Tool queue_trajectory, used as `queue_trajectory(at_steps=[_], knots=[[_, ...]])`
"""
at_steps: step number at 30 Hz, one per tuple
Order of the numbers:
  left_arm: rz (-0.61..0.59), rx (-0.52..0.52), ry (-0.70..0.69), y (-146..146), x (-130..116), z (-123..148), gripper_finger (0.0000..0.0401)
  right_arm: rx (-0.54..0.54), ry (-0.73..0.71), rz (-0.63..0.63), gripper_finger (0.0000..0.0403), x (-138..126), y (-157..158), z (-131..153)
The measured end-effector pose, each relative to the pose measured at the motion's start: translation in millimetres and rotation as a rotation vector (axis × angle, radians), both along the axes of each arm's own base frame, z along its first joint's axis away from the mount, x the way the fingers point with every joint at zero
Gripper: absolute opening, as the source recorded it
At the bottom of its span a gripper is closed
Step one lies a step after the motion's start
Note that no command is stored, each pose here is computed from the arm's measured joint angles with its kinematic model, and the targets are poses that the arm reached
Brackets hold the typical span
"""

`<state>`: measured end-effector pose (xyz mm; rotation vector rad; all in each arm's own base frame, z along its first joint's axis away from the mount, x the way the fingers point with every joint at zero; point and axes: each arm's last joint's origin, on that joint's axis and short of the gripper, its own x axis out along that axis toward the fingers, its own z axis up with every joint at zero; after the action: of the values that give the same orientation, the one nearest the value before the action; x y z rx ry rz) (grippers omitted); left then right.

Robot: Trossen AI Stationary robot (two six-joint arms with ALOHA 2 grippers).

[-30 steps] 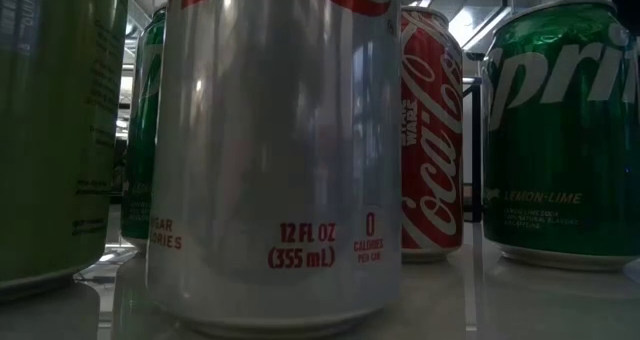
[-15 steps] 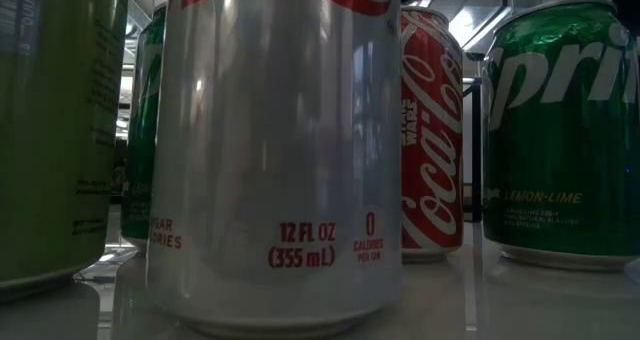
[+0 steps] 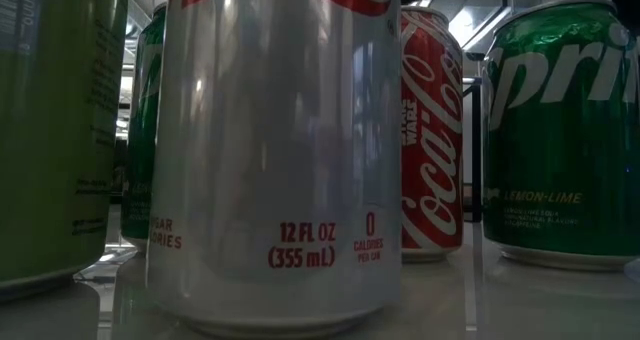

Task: Place canned beverage on shelf
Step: Put the red soda can on the shelf aligned with the other red soda can

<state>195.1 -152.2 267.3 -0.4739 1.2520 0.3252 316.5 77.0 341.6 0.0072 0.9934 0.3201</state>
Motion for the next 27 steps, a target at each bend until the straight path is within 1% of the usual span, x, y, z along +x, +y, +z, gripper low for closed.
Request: queue_trajectory(at_steps=[4,13,24,27], knots=[[0.0,0.005,0.005,0.6,-0.6,-7.4,0.0389,0.028,-0.005,-0.04,0.0351,1.5,0.2,1.0],[-0.041,0.064,-0.031,0.6,2.2,-9.4,0.0389,0.034,-0.006,-0.048,0.0351,1.8,0.1,1.2],[-0.096,0.122,0.069,-10.3,14.5,-36.2,0.0389,0.027,-0.011,-0.055,0.0351,2.1,-0.2,1.4],[-0.101,0.12,0.088,-11.6,15.5,-39.5,0.0389,0.027,-0.012,-0.055,0.0351,2.2,-0.2,1.5]])
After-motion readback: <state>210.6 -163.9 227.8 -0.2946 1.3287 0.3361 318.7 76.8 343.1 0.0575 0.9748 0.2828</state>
